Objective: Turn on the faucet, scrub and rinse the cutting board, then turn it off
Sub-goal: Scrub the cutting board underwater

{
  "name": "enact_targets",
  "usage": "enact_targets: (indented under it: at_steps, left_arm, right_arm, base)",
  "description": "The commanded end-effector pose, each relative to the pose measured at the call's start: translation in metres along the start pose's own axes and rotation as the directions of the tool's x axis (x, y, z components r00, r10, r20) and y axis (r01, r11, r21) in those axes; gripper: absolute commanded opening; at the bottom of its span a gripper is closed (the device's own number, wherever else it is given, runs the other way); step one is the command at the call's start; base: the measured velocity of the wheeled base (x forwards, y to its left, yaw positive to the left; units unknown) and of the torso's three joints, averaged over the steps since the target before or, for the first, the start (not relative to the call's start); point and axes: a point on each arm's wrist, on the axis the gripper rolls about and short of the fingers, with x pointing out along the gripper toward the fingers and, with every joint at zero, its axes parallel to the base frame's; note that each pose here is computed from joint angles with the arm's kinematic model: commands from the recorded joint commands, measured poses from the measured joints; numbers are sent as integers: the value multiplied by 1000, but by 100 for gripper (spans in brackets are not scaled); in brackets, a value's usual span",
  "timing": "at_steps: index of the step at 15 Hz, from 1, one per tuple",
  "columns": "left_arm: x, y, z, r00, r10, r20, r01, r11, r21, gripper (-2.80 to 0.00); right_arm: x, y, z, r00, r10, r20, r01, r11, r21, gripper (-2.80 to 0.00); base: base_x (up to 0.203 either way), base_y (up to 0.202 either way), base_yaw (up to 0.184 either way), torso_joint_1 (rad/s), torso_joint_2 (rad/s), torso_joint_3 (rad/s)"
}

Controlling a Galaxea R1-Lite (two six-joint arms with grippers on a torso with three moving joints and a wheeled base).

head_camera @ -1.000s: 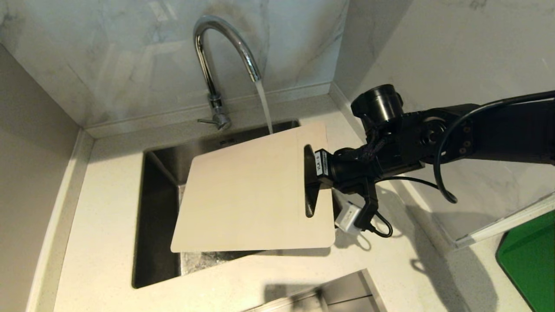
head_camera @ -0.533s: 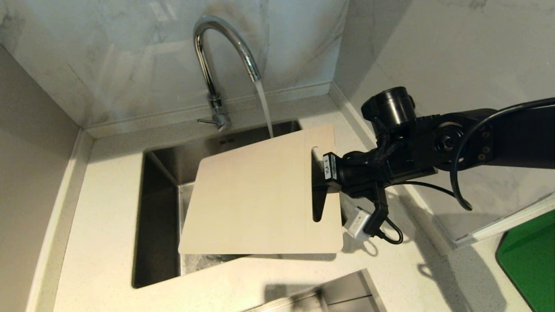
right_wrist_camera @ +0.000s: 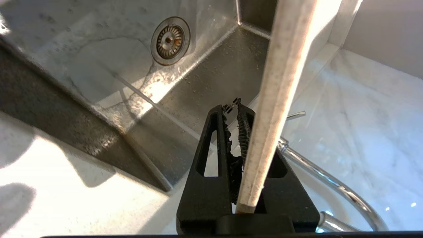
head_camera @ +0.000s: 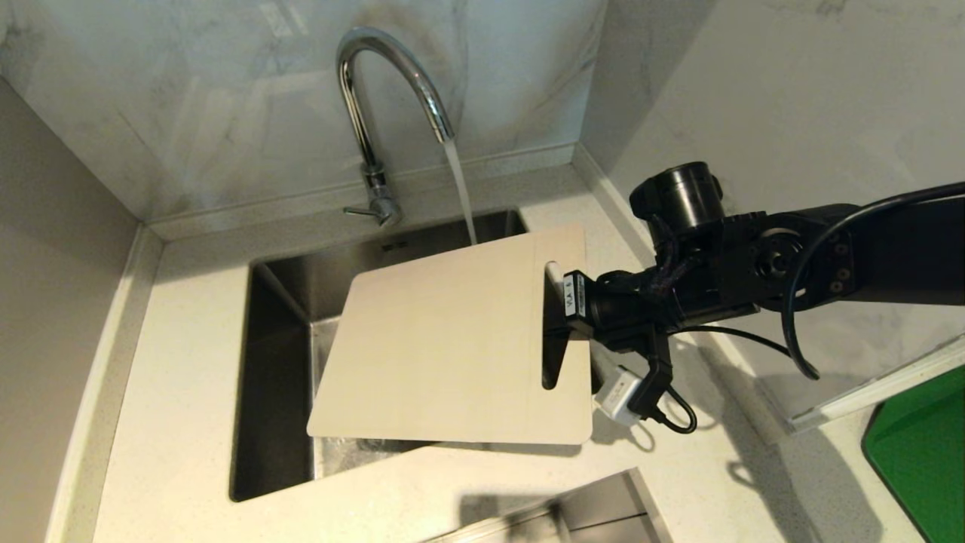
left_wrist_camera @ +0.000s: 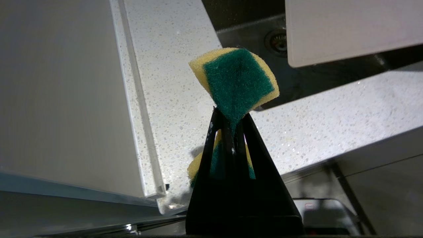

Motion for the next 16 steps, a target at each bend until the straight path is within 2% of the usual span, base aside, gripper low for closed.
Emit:
enact_targets:
  at_steps: [1, 3, 5, 8, 11, 14, 16]
  left_arm:
    - [-2, 0, 4, 1000, 1, -3, -1, 997, 82, -280]
    - [-3, 0, 7, 999, -14, -32, 19, 989, 149, -280]
    - [1, 0, 32, 998, -13, -56, 22, 986, 166, -280]
    - [17, 0, 91, 998, -3, -57, 11, 991, 137, -280]
    - [50, 2, 145, 998, 55, -40, -50, 991, 127, -280]
    - [97, 4, 181, 987, 138, -80, -129, 986, 103, -280]
    - [132, 9, 197, 974, 192, -121, -183, 979, 86, -280]
  right_arm:
    - [2, 2, 2, 1000, -1, 7, 1, 1000, -7, -280]
    - [2, 2, 2, 1000, 0, 8, 0, 1000, -5, -280]
    - [1, 2, 2, 1000, 0, 5, 0, 1000, -3, -280]
    - [1, 2, 2, 1000, -1, 5, 1, 1000, 11, -280]
    - [1, 2, 2, 1000, -2, 5, 2, 1000, 10, -280]
    - [2, 2, 2, 1000, -2, 5, 2, 1000, 10, -280]
    - [1, 2, 2, 1000, -2, 5, 2, 1000, 10, -280]
  base:
    - [0, 0, 0, 0, 0, 0]
    - [0, 0, 0, 0, 0, 0]
    - [0, 0, 0, 0, 0, 0]
    - [0, 0, 0, 0, 0, 0]
    - [0, 0, 0, 0, 0, 0]
    - [0, 0, 0, 0, 0, 0]
    - [0, 0, 0, 0, 0, 0]
